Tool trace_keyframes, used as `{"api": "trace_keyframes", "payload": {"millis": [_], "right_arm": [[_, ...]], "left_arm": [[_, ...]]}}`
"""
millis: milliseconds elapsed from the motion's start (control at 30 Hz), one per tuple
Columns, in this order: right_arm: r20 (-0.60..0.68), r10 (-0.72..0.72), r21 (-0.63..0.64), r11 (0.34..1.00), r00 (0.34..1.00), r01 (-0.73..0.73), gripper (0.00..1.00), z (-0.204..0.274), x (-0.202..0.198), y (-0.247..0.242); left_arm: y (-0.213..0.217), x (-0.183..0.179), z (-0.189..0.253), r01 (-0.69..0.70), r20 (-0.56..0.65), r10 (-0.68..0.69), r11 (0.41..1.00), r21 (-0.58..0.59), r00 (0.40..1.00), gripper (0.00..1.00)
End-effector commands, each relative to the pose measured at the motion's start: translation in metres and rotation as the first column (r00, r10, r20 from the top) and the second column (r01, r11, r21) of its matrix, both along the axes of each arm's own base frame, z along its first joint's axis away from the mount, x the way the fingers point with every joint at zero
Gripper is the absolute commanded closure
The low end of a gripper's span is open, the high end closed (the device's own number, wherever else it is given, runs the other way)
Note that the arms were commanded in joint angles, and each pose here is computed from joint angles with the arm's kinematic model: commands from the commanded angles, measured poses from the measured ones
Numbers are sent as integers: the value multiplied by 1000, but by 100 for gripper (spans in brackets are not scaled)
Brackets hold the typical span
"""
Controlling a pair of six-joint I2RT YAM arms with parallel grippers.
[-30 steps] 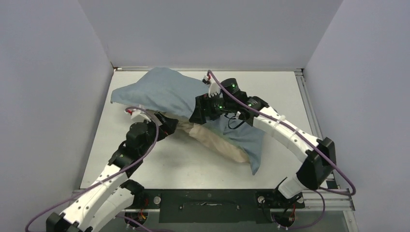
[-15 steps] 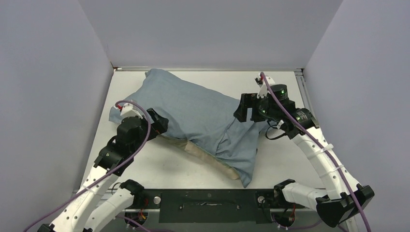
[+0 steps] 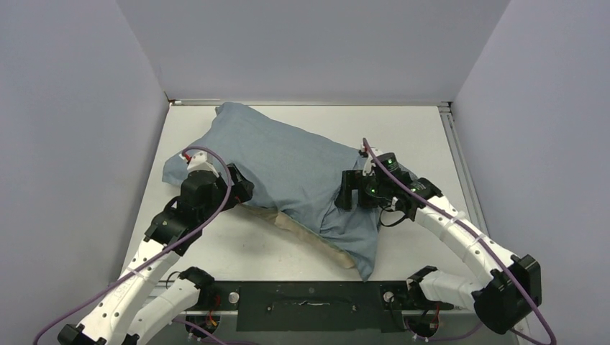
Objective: Remove the pillowcase from the pillow
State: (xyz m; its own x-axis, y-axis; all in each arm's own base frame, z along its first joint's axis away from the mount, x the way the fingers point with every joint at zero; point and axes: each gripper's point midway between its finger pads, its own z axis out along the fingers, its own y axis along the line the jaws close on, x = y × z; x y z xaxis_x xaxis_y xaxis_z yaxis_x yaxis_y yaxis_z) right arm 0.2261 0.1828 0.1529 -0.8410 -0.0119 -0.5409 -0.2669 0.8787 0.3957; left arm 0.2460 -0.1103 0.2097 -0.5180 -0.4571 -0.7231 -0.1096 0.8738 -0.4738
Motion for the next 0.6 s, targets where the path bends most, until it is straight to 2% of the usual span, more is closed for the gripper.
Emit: {"api": "trace_keyframes", "payload": {"millis": [0, 100, 167, 300, 400, 567], "right_arm": [[150, 47, 104, 993, 987, -63, 10, 17, 34, 55], [174, 91, 112, 987, 981, -112, 10, 19, 51, 86], [191, 123, 105, 984, 974, -145, 10, 21, 62, 106], [220, 164, 80, 979, 962, -186, 10, 37, 80, 132], [219, 173, 53, 980, 960, -189, 10, 45, 82, 135], [211, 112, 16, 993, 971, -118, 10, 59, 71, 111]], "left_arm": [[-6, -5, 32, 96, 66, -96, 995, 12, 993, 4], [-14, -7, 38, 143, 78, -142, 990, -3, 987, 4], [-16, -7, 44, 136, 86, -131, 989, -56, 988, 4], [-21, -10, 56, 221, 148, -215, 975, -30, 965, 4], [-26, -10, 55, 254, 148, -247, 967, -32, 958, 4], [-48, -3, 50, 346, 117, -338, 937, -55, 934, 4]]}}
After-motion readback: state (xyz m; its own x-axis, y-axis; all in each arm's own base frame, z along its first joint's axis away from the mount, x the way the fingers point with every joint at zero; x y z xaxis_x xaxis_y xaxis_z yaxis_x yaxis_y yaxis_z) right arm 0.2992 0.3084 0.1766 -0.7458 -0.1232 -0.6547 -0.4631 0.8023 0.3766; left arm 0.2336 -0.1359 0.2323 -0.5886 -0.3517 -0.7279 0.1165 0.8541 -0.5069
